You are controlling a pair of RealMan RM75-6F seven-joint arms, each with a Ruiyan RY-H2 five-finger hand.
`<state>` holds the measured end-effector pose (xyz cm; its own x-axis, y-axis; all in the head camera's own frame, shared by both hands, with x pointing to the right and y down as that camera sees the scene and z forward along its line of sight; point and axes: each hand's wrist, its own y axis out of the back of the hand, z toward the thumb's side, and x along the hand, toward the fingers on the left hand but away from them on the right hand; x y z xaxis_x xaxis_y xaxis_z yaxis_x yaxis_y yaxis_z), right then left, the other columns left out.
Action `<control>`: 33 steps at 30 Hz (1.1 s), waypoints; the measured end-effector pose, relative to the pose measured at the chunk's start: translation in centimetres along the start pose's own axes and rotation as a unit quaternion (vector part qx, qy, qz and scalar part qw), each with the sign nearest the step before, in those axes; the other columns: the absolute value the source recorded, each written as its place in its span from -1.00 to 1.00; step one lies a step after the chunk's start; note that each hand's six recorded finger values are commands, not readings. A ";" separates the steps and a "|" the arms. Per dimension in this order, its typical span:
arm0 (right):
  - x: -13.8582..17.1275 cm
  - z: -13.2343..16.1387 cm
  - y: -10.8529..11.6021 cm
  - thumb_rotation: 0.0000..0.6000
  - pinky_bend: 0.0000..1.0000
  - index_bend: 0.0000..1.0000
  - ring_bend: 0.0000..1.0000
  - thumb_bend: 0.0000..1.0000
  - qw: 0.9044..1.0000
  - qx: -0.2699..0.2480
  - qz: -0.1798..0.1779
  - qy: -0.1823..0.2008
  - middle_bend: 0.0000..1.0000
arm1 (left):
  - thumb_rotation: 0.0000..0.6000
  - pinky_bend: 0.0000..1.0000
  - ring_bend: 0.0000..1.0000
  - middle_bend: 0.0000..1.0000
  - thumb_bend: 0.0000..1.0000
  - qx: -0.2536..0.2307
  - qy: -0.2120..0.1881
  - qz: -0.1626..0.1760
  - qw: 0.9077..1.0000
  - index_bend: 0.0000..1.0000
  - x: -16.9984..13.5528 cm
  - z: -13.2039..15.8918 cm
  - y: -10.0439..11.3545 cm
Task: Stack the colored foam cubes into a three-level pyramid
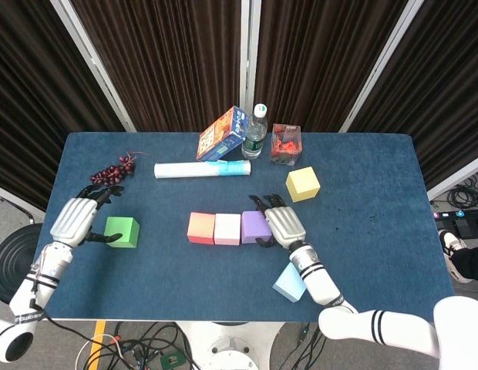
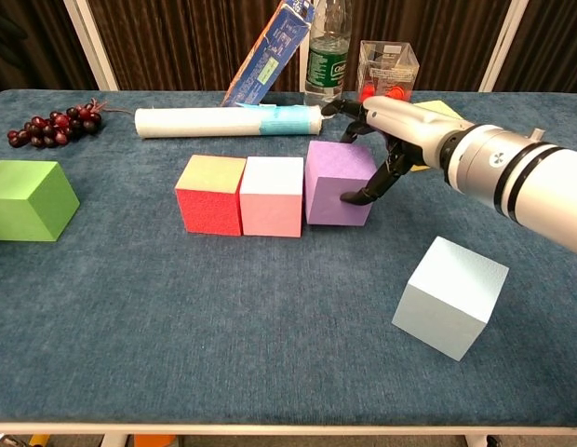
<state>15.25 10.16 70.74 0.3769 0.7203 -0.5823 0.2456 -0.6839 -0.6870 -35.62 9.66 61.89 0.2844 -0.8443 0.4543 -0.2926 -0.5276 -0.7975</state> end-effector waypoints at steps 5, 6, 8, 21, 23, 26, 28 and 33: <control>0.1 -0.1 -0.3 1.00 -1.00 -0.95 -0.86 -0.53 1.000 0.004 0.000 -0.004 -0.22 | 1.00 -0.71 -0.34 -0.51 -0.96 -0.001 -0.002 -0.001 1.000 -0.66 -0.1 0.1 0.0; 0.1 -0.1 -0.4 1.00 -1.00 -0.96 -0.87 -0.53 1.000 0.004 0.000 -0.005 -0.23 | 1.00 -0.71 -0.34 -0.52 -0.96 -0.001 -0.003 -0.001 1.000 -0.66 -0.1 0.1 0.0; 0.1 0.0 -0.5 1.00 -1.00 -0.97 -0.87 -0.53 1.000 0.004 0.001 -0.006 -0.24 | 1.00 -0.71 -0.34 -0.52 -0.96 -0.001 -0.004 -0.001 1.000 -0.66 0.0 0.1 0.0; -0.1 0.2 -0.9 1.00 -1.00 -1.00 -0.87 -0.53 1.000 0.007 -0.001 -0.011 -0.27 | 1.00 -0.71 -0.34 -0.52 -0.97 -0.006 -0.005 -0.003 1.000 -0.66 0.2 0.1 -0.1; -0.1 0.2 -0.9 1.00 -1.00 -1.00 -0.87 -0.53 1.000 0.007 -0.002 -0.012 -0.27 | 1.00 -0.71 -0.34 -0.52 -0.97 -0.006 -0.006 -0.003 1.000 -0.66 0.1 0.1 -0.1; -0.2 0.2 -1.0 1.00 -1.00 -1.00 -0.87 -0.53 1.000 0.007 -0.003 -0.014 -0.27 | 1.00 -0.71 -0.34 -0.52 -0.97 -0.006 -0.006 -0.003 1.000 -0.66 0.2 0.1 -0.1; -0.2 0.1 -1.0 1.00 -1.00 -1.00 -0.87 -0.53 1.000 0.008 -0.003 -0.017 -0.28 | 1.00 -0.71 -0.34 -0.52 -0.97 -0.007 -0.007 -0.004 1.000 -0.66 0.1 0.1 -0.2; -0.3 0.0 -1.0 1.00 -1.00 -1.00 -0.87 -0.53 1.000 0.012 -0.003 -0.021 -0.28 | 1.00 -0.71 -0.34 -0.52 -0.97 -0.008 -0.007 -0.005 1.000 -0.66 0.1 0.0 -0.3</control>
<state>14.90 10.64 71.60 0.3371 0.7294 -0.5953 0.2265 -0.6766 -0.7007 -35.49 9.75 62.11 0.3001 -0.8379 0.4559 -0.3037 -0.5369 -0.7871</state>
